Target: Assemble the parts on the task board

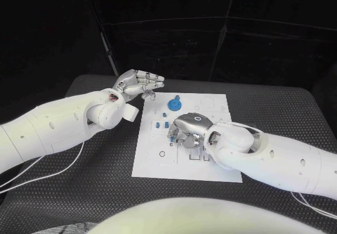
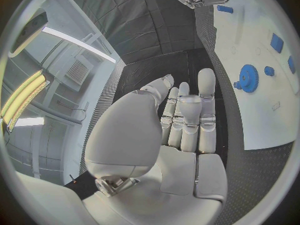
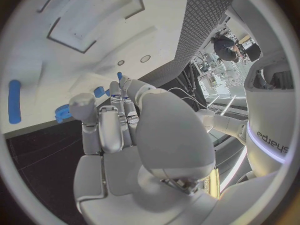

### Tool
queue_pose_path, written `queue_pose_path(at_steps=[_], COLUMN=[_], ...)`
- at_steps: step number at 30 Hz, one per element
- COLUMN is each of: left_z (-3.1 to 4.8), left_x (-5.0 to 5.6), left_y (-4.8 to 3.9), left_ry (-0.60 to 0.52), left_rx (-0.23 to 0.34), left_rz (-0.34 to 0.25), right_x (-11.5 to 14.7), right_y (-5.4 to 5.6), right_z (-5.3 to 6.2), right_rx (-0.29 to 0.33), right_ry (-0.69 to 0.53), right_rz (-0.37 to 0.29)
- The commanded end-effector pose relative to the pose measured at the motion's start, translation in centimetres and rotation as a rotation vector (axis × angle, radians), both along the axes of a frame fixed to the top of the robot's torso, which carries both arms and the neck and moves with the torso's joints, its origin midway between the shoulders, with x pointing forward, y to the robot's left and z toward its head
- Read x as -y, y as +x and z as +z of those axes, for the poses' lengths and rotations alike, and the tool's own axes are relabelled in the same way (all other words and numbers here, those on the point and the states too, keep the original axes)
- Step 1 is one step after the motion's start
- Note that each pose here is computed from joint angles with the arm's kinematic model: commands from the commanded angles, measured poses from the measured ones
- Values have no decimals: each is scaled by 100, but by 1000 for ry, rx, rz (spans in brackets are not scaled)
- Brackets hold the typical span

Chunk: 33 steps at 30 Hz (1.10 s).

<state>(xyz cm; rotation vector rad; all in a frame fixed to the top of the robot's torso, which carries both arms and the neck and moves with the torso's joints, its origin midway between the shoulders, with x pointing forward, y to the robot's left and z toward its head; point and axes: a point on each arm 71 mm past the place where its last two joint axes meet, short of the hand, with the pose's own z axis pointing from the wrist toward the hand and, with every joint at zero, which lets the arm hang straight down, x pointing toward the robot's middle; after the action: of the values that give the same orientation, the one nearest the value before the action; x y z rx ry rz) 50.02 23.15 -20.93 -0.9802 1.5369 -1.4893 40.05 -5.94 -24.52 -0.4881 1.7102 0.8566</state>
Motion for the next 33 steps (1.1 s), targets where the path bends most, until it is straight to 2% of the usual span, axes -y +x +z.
queue_pose_path(at_steps=[1, 33], left_z=[17, 9], left_x=[21, 39], left_y=[2, 5], left_ry=[-14, -15], left_rx=[5, -3], left_rz=[-12, -22], right_x=[-22, -65], right_y=[-18, -19], right_z=[-21, -127], right_rx=[-4, -16], right_ry=[-26, -79], right_rz=[31, 44])
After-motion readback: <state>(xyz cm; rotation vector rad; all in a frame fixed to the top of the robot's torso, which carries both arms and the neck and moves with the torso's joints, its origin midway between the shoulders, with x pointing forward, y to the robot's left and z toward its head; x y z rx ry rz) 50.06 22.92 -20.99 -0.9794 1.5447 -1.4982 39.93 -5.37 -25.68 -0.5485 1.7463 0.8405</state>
